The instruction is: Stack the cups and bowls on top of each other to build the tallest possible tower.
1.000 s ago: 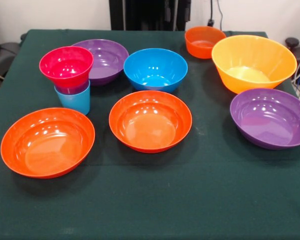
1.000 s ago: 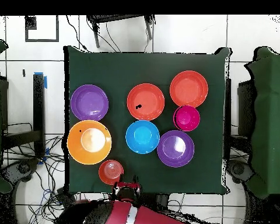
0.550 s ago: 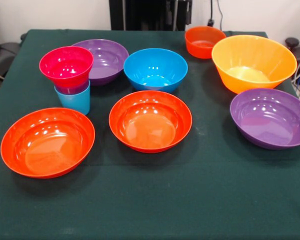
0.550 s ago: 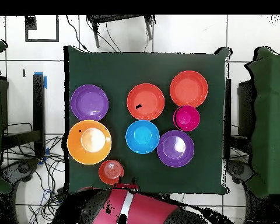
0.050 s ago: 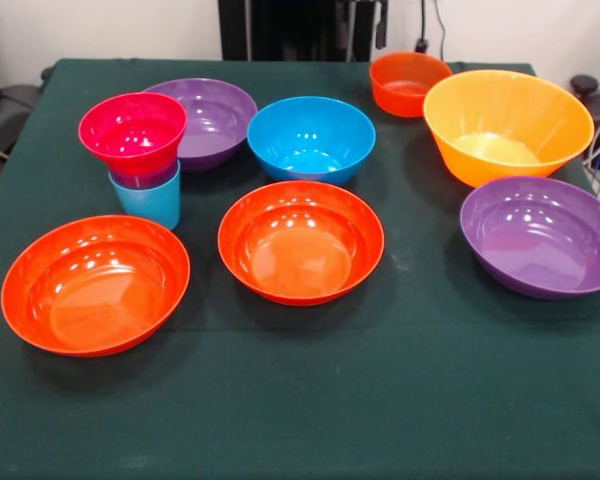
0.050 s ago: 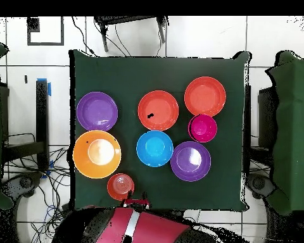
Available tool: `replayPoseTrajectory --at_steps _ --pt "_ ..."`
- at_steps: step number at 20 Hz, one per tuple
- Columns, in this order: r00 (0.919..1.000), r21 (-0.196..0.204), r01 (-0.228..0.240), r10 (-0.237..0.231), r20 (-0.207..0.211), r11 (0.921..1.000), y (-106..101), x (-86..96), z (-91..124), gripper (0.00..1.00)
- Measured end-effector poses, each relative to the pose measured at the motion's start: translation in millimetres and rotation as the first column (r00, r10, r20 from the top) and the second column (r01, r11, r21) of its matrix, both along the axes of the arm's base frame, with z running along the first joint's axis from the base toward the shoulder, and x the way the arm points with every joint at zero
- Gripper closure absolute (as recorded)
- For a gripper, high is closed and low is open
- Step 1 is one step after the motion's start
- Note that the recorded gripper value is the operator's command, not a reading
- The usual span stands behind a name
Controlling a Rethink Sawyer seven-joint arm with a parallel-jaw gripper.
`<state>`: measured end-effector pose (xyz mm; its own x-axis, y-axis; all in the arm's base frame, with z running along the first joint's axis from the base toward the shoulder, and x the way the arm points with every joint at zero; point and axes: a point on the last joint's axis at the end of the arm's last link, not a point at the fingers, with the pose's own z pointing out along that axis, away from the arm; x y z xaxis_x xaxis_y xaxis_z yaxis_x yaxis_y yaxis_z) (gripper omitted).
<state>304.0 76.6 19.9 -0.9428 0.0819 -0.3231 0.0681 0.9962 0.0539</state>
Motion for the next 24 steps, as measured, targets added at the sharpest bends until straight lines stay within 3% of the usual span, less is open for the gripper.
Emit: replayPoseTrajectory --at_steps 9,19,24 --pt "0.9996 -0.003 -0.028 0.028 0.005 0.9996 9.5 -0.6 0.6 0.0" --pt "0.9998 -0.015 -0.017 0.018 0.005 0.9997 11.9 2.3 -1.9 0.0" --pt "0.9996 -0.02 -0.015 0.015 0.025 0.9997 8.0 12.5 -4.8 0.0"
